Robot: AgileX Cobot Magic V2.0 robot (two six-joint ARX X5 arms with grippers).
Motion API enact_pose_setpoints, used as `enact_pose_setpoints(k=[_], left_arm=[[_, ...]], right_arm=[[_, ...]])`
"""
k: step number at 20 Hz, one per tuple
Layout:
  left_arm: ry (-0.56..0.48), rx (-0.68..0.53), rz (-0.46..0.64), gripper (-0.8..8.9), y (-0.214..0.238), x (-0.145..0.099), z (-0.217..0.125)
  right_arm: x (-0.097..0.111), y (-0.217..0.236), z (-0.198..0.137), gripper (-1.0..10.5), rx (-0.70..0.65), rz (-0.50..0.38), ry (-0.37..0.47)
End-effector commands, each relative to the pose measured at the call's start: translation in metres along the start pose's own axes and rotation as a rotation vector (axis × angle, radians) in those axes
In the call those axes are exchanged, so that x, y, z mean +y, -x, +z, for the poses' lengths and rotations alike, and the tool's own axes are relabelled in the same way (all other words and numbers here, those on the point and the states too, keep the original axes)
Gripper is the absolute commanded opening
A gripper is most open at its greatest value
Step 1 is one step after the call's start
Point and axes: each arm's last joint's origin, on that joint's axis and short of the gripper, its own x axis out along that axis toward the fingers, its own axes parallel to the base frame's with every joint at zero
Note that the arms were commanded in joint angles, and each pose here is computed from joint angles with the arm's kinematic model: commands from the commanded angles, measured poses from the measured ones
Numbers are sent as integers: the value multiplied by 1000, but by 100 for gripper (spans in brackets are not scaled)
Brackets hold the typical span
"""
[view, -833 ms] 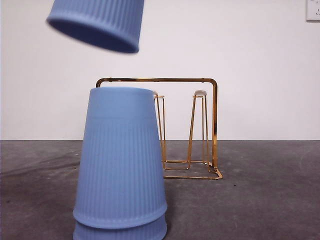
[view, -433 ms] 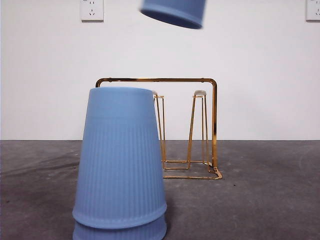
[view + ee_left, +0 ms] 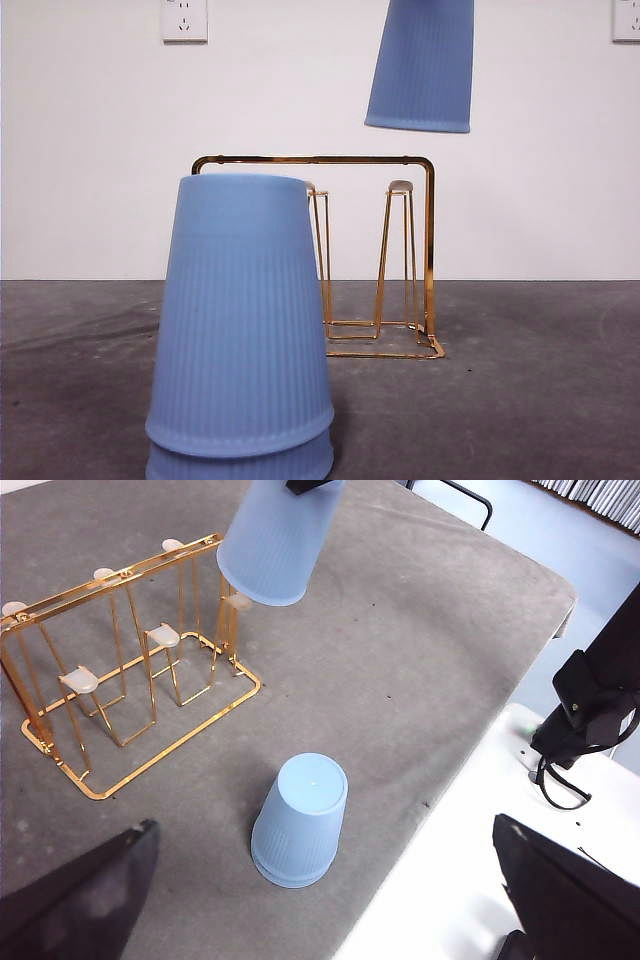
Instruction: Pick the top cup and place it on cupholder, pick up the mid cup and place it on cupholder, last pick the bottom cup and place it on cupholder.
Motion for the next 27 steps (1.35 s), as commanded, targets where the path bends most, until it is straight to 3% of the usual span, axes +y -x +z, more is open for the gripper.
enact_pose_setpoints(k=[1,8,12,20,25,27], left_arm=[[-18,-26,-3,529,3,-2,5],[-18,-27,-3,529,3,-2,5],[-15,-26,-3,529,3,-2,5],[-14,-25,-3,529,3,-2,5],[-13,-23,-4,529,3,-2,4],[-13,-23,-4,529,3,-2,4]], right_arm=[[-2,-9,0,242,95,1,22],[-10,-51,12,242,184,-34,-6],[-8,-70,25,220,121,-2,-5],[-6,-136,29,221,266,-14,-9],[-4,-150,32,224,268,25,-17],[-5,-150,32,304,270,23,-27]])
